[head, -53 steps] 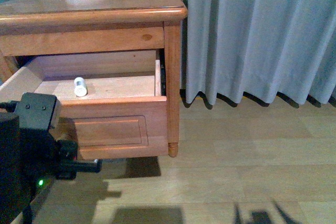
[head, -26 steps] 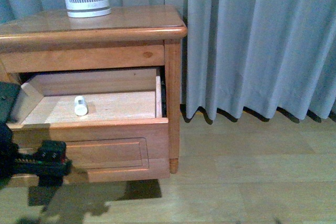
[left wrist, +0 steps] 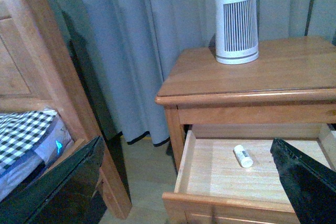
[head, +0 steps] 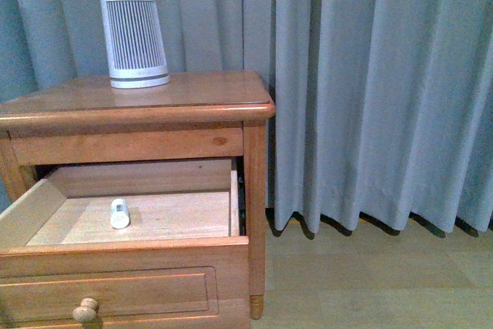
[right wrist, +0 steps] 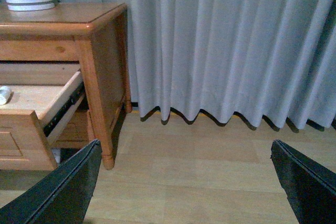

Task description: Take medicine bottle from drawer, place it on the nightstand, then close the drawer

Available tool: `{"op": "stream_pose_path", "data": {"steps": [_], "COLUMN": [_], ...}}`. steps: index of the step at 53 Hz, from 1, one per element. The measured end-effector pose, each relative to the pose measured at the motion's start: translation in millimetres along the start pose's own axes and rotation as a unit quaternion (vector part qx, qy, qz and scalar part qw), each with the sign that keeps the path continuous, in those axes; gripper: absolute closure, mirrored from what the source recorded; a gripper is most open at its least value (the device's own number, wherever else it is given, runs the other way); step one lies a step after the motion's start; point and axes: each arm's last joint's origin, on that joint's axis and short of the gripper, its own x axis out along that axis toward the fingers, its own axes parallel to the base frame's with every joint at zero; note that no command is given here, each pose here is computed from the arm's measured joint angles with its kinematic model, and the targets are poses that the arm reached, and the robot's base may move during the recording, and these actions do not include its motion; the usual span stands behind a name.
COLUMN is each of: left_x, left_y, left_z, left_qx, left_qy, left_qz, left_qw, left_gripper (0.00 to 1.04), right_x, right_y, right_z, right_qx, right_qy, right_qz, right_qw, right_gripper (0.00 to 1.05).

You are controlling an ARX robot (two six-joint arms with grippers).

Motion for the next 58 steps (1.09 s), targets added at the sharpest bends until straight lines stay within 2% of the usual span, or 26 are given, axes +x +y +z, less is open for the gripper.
{"op": "stream_pose_path", "data": {"steps": [6, 12, 16, 19, 22, 27, 33, 58], "left_x": [-21, -25, -26, -25, -24, -24, -24, -25], "left_y": [-1, -3, -4, -4, -1, 5, 5, 2], "left_z": [-20, -58, -96, -111, -118, -120, -123, -140], "left_qx": [-0.011, -0.062, -0.074, -0.075, -0.078, -0.081, -0.083, -0.083], "left_qy": [0.012, 0.008, 0.015, 0.026, 0.028, 0.024, 0.022, 0.022], "left_qz": [-0.017, -0.100, -0.114, -0.110, -0.129, -0.106, -0.108, -0.109], "left_qw": [1.000, 0.993, 0.991, 0.991, 0.988, 0.991, 0.990, 0.990], "left_gripper": [0.09, 0.29, 0.47, 0.56, 0.66, 0.82, 1.02, 1.02], "right_x": [0, 0, 0, 0, 0, 0, 0, 0], "right_y": [0, 0, 0, 0, 0, 0, 0, 0], "right_z": [0, 0, 0, 0, 0, 0, 0, 0], "right_qx": [0.000, 0.000, 0.000, 0.000, 0.000, 0.000, 0.000, 0.000], "right_qy": [0.000, 0.000, 0.000, 0.000, 0.000, 0.000, 0.000, 0.000], "right_qz": [0.000, 0.000, 0.000, 0.000, 0.000, -0.001, 0.000, 0.000], "right_qw": [1.000, 1.000, 1.000, 1.000, 1.000, 1.000, 1.000, 1.000], "right_gripper": [0.07, 0.07, 0.07, 0.07, 0.07, 0.07, 0.07, 0.07]}}
